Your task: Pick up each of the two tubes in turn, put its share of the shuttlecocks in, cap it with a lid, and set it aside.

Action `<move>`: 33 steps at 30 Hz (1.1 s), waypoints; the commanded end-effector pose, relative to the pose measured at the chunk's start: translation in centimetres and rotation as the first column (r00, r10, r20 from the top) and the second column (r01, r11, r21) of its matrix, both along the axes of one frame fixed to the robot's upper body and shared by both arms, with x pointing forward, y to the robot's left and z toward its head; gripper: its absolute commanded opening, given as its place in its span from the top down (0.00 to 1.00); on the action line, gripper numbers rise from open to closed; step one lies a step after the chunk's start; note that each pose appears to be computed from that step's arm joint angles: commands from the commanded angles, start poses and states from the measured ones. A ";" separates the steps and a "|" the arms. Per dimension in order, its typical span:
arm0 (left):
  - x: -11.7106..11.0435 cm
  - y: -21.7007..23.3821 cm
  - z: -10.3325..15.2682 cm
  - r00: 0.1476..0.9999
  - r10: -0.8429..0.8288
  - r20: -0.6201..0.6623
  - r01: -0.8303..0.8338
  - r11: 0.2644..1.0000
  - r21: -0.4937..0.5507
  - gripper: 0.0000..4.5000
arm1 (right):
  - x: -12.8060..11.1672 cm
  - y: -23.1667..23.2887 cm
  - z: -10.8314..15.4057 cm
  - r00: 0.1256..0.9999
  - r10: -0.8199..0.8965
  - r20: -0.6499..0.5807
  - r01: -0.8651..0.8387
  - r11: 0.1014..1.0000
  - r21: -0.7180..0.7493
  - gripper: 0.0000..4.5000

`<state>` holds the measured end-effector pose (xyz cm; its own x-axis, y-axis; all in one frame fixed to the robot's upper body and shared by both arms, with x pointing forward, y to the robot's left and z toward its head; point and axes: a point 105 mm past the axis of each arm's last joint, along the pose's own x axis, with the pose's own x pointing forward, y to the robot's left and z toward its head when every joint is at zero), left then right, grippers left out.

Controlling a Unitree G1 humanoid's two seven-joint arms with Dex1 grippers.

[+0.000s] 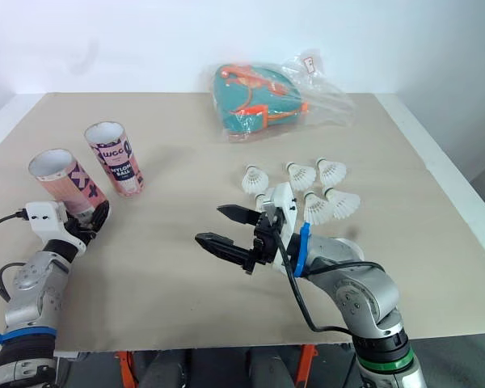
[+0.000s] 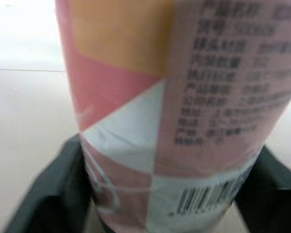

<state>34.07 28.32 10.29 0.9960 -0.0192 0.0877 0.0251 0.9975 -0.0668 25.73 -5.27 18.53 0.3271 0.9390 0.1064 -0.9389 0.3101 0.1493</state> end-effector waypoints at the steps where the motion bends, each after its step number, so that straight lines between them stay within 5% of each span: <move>1: -0.1 0.5 0.7 0.999 0.022 0.029 -0.022 1.000 0.013 0.23 | -0.5 0.1 1.5 0.998 0.018 0.062 -0.019 1.000 0.016 0.00; 11: -0.9 2.1 2.4 0.996 0.053 0.068 -0.056 0.998 0.031 0.23 | -0.6 -0.1 1.4 0.998 0.027 0.055 -0.027 1.000 0.008 0.00; 18: -2.2 1.0 5.5 0.978 -0.209 0.032 0.195 0.952 0.235 0.23 | -0.9 -2.0 1.5 0.999 0.019 0.036 -0.019 1.000 0.002 0.00; 22: -4.7 -0.4 5.4 0.853 -0.489 -0.184 0.520 0.764 0.382 0.23 | -0.6 -3.4 0.7 0.999 -0.042 0.013 0.043 0.998 -0.053 0.00; 26: -6.7 -0.5 4.5 0.711 -0.568 -0.414 0.702 0.545 0.459 0.23 | -0.7 -3.7 -0.1 0.995 -0.102 0.009 0.102 0.991 -0.090 0.00; 33: -6.9 -0.6 4.3 0.596 -0.580 -0.556 0.802 0.403 0.440 0.23 | 0.2 -3.5 -1.0 0.968 -0.248 0.020 0.249 0.961 -0.123 0.00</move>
